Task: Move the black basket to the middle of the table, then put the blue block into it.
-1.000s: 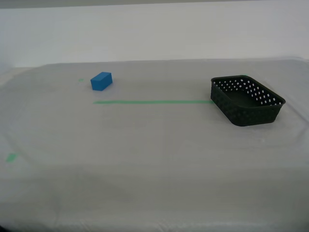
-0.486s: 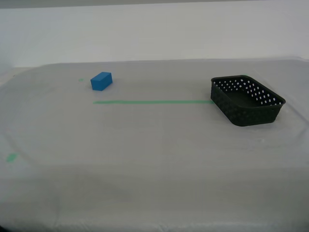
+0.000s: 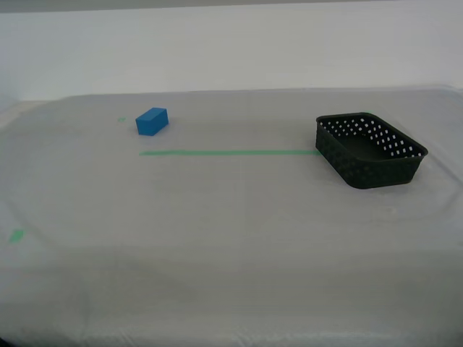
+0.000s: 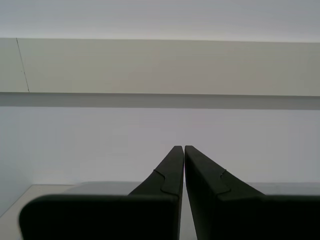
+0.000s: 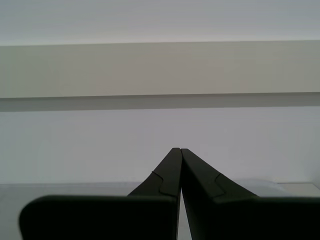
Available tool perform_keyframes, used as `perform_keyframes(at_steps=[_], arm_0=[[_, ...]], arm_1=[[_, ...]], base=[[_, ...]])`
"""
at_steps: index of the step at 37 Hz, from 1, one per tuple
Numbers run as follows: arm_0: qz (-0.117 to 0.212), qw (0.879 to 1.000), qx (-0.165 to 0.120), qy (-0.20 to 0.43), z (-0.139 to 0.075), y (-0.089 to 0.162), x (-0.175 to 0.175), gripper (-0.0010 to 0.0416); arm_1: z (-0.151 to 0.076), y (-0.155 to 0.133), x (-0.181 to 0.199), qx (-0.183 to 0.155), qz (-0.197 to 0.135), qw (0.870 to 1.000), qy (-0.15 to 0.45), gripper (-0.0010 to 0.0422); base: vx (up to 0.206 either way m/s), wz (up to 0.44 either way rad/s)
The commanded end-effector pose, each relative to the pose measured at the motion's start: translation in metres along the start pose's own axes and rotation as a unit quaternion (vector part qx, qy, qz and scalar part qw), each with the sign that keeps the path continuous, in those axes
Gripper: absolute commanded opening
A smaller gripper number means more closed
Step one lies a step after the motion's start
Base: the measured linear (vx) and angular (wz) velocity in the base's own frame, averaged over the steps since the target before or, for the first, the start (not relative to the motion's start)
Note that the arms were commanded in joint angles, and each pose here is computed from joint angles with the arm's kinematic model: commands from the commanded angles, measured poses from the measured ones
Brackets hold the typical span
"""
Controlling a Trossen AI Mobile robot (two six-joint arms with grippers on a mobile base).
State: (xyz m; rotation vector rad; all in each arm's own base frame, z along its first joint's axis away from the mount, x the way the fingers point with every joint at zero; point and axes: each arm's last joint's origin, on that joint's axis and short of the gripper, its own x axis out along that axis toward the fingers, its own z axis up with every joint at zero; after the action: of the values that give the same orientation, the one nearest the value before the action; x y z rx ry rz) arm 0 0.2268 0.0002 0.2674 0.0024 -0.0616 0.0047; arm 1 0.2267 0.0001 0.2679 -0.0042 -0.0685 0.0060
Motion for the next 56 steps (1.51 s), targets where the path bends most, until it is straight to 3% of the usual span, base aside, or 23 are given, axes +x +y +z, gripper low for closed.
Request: perform_keyframes(at_steps=[1,56], arm_0=[[0.001,1.000,0.000,-0.002,0.0007,0.0001,0.0000,0.0000],[0.001,0.999,-0.001,0.039,-0.0071,0.0001,-0.0005,-0.0001]], arm_1=[[0.0007,0.0000,0.0000,0.001,0.000,1.000,-0.003,0.0000],[0.0007,0.0000,0.0000,0.001,0.000,1.000,-0.003,0.0000]], base=[[0.000,0.000],[0.000,0.000]])
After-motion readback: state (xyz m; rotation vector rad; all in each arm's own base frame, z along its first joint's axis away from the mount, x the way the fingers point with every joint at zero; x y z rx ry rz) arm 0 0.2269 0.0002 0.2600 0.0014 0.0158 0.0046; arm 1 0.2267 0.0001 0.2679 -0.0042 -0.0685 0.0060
